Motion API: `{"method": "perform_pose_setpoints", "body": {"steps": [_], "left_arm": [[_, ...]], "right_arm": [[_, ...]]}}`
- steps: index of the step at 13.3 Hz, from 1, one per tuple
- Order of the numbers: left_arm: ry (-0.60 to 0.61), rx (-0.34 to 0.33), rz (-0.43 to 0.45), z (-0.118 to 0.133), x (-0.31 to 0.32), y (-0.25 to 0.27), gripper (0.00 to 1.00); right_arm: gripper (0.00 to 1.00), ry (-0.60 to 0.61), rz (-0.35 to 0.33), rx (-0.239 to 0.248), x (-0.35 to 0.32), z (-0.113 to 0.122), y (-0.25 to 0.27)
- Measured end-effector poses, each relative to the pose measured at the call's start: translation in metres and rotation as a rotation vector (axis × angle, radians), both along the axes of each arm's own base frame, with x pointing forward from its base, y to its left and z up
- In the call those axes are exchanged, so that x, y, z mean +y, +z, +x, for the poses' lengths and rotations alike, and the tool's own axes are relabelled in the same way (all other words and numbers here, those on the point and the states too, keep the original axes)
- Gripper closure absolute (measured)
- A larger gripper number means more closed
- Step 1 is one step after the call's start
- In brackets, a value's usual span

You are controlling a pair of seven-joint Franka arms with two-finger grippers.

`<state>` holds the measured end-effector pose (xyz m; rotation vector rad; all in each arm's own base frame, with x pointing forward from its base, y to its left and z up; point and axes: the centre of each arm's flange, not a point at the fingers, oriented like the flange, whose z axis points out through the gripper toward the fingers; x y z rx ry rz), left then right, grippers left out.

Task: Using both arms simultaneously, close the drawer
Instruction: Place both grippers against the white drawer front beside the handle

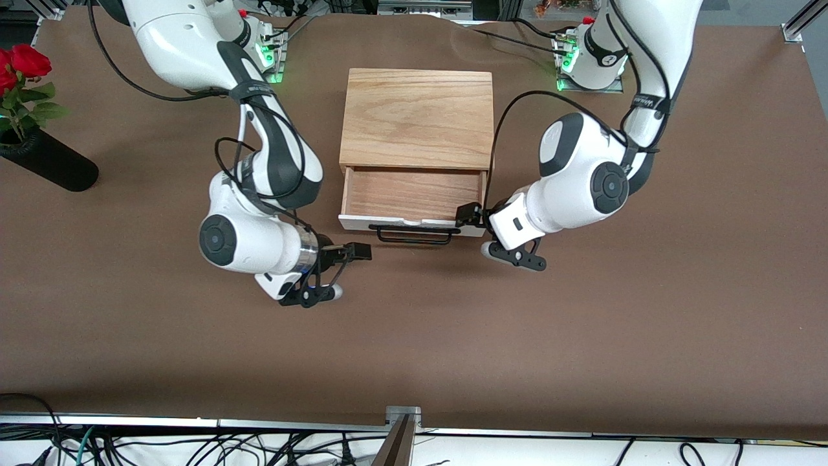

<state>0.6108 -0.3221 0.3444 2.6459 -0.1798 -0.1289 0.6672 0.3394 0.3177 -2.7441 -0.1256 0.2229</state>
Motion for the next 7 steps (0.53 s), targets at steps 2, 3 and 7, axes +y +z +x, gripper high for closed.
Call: {"method": "perform_pose_setpoints", "body": {"steps": [2, 3, 7], "left_arm": [[0.004, 0.012, -0.014, -0.004, -0.013, -0.014, 0.00], [-0.005, 0.019, -0.011, -0.008, -0.022, -0.024, 0.00], [-0.009, 0.008, -0.010, -0.010, -0.038, -0.041, 0.00]], "right_arm": [[0.00, 0.003, -0.011, 0.038, -0.001, -0.006, -0.014], [0.00, 0.006, -0.015, 0.066, -0.003, -0.010, -0.020], [0.00, 0.001, -0.013, 0.194, -0.001, -0.025, -0.028]]}}
